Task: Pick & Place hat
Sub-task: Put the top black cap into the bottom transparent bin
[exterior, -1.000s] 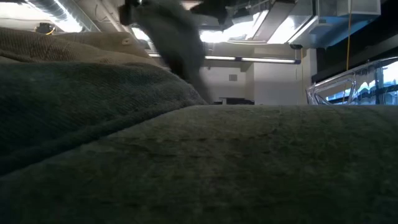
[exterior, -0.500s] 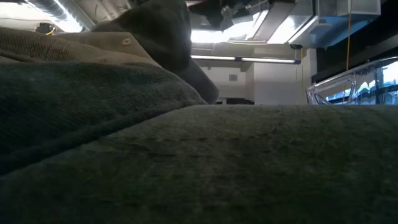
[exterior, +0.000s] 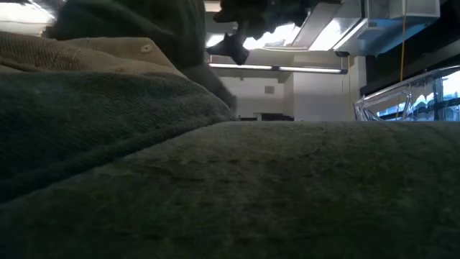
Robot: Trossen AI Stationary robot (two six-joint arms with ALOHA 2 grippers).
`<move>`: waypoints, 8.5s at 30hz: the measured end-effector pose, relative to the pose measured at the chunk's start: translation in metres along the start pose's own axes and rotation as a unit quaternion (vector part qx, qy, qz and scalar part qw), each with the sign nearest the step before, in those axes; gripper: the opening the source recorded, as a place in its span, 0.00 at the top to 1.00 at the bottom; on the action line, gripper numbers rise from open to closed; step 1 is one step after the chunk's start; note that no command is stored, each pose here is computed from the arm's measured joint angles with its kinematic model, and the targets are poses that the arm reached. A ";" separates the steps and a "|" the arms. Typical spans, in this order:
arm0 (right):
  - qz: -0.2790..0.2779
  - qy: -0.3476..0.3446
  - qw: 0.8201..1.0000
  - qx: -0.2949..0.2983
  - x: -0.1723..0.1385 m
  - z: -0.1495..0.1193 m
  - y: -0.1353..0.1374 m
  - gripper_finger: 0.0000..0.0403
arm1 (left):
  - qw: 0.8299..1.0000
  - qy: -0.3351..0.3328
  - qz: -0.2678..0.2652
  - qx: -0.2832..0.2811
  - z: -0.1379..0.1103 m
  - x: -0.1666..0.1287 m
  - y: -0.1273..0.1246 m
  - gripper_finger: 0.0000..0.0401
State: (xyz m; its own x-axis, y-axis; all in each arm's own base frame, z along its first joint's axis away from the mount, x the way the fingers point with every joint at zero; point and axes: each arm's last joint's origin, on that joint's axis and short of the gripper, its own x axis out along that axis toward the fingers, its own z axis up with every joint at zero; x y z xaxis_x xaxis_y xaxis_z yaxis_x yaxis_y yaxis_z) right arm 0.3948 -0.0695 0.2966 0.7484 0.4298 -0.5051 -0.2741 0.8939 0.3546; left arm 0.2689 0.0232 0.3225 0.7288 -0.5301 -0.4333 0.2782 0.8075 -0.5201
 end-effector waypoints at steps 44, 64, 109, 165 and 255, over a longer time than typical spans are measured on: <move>0.251 0.077 0.953 0.148 0.031 -0.028 -0.011 0.19 | 0.991 -0.030 -0.078 0.103 0.025 -0.018 -0.017 0.99; 0.210 0.080 0.968 0.113 0.034 -0.030 -0.008 0.96 | 0.993 -0.038 -0.057 0.099 0.026 -0.020 -0.012 0.98; -0.053 -0.199 0.971 -0.117 -0.152 0.043 0.108 0.96 | 0.898 -0.366 0.103 0.222 0.015 -0.034 0.037 0.97; -0.005 -0.214 0.964 -0.156 -0.151 0.055 0.120 0.96 | 0.897 -0.379 0.090 0.211 0.017 -0.031 0.036 0.62; 0.019 -0.210 0.968 -0.138 -0.127 0.058 0.114 0.96 | 0.882 -0.382 -0.012 0.277 0.020 -0.032 0.018 0.64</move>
State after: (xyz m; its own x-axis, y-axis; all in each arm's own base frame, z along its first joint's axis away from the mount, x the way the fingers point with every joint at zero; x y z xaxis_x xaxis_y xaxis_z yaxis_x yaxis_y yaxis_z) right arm 0.3038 -0.0294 0.4470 0.8985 0.4246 -0.1116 -0.4129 0.9036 0.1140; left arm 0.2627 0.0604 0.3414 0.8679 -0.3921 0.3048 0.4089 0.9125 0.0094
